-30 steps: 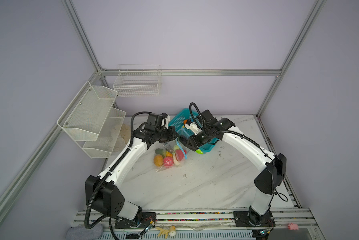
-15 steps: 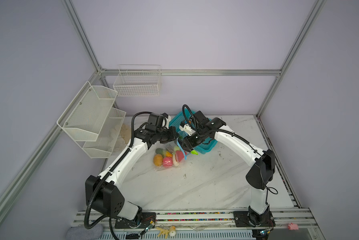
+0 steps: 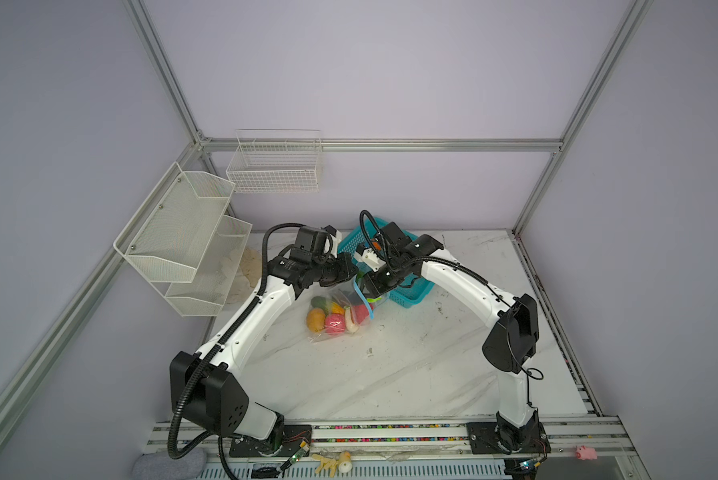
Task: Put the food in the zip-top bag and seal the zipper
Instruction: 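Lower the eggplant into the bag and open the right gripper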
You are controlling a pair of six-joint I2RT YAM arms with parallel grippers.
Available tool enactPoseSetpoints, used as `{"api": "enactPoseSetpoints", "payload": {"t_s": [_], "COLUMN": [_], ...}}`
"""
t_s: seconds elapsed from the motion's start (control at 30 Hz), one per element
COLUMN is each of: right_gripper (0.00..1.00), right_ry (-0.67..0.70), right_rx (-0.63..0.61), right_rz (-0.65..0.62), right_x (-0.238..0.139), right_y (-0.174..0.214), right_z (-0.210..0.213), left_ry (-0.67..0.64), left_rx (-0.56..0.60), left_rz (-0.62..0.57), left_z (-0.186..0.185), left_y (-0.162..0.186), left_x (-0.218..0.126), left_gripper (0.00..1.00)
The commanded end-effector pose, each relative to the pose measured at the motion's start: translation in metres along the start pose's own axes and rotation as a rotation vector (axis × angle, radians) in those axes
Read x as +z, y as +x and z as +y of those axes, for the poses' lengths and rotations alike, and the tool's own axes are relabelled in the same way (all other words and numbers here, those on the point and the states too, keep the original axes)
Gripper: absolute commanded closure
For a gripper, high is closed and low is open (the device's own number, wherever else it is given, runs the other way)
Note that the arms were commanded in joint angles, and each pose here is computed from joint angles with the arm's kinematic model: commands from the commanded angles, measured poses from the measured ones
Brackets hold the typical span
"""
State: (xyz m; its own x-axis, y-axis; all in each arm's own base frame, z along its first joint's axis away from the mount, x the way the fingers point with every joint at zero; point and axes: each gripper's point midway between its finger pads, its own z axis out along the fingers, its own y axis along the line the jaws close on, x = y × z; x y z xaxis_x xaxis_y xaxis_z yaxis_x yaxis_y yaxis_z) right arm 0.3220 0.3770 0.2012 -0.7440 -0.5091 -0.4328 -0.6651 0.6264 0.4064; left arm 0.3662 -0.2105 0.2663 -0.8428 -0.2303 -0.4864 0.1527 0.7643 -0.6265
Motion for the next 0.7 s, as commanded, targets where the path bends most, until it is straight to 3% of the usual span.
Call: {"api": "enactPoseSetpoints", "payload": {"t_s": [0.0,0.3,0.67], "right_gripper": [0.56,0.56,0.51], "right_ry": [-0.024,-0.018,0.080], "right_rx": [-0.012,-0.019,-0.029], "right_rz": [-0.003,-0.025,-0.160], "right_x": [0.003,-0.001,-0.050], "right_y": [-0.002,-0.007,-0.026], "right_z": [0.006,0.006,0.007], "left_ry": [0.049,0.043,0.039], "left_rx": [0.030,0.029,0.028], "left_rz": [-0.060,-0.057,-0.057], "left_z": [-0.017,-0.014,-0.011], "left_y": [-0.010,-0.007,-0.006], "left_x": [-0.016,-0.014,-0.011], "left_gripper": [1.00,1.00,1.00]}}
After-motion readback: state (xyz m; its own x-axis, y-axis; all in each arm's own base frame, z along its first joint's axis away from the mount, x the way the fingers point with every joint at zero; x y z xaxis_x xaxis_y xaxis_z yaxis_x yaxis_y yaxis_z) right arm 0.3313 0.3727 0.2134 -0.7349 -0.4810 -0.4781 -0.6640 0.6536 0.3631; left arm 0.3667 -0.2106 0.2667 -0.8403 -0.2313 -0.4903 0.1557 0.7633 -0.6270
